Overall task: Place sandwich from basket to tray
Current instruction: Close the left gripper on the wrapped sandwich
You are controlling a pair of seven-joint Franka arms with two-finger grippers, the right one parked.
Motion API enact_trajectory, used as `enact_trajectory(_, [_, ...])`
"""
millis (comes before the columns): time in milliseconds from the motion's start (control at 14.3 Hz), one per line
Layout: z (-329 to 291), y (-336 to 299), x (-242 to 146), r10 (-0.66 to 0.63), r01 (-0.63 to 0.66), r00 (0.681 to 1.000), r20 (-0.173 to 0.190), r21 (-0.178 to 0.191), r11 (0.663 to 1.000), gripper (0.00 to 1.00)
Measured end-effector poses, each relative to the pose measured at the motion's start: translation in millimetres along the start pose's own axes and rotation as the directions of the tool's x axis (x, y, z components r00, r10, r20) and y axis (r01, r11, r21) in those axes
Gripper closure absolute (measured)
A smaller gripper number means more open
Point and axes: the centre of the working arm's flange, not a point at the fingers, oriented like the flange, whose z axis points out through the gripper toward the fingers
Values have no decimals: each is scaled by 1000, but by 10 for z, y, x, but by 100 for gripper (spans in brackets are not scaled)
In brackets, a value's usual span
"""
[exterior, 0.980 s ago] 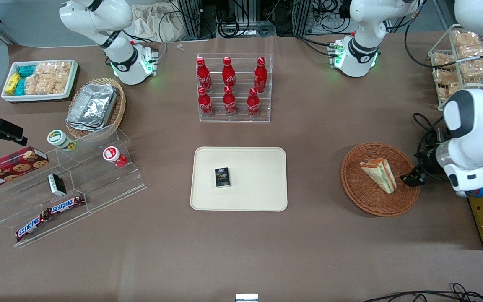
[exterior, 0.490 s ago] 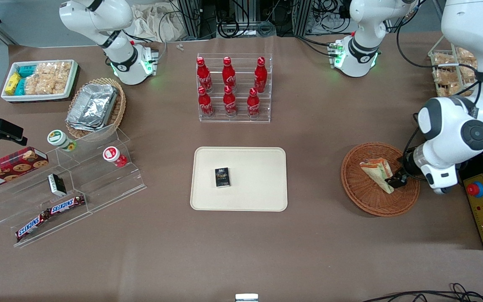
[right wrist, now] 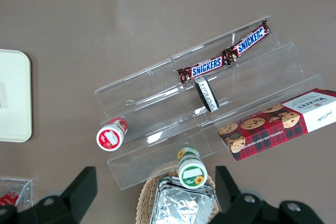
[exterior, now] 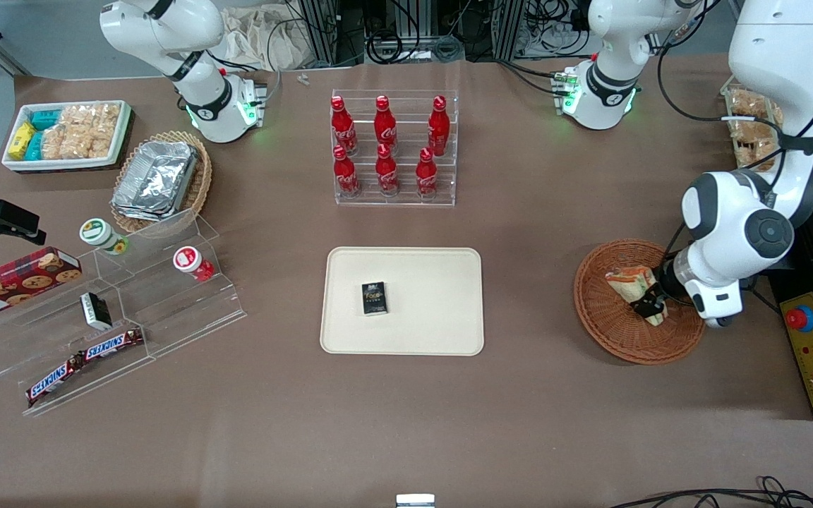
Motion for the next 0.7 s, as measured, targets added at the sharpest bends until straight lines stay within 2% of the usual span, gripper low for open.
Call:
enact_trajectory(280, [152,-67,-40,-1,1,1000,19,23,1000,1])
enact_trajectory(350, [168,-69,-40,-2,1,1000,20,24,1000,4])
enact_trajectory(700, [75,-26,-6,-1,1,1000,9,12,1000,56])
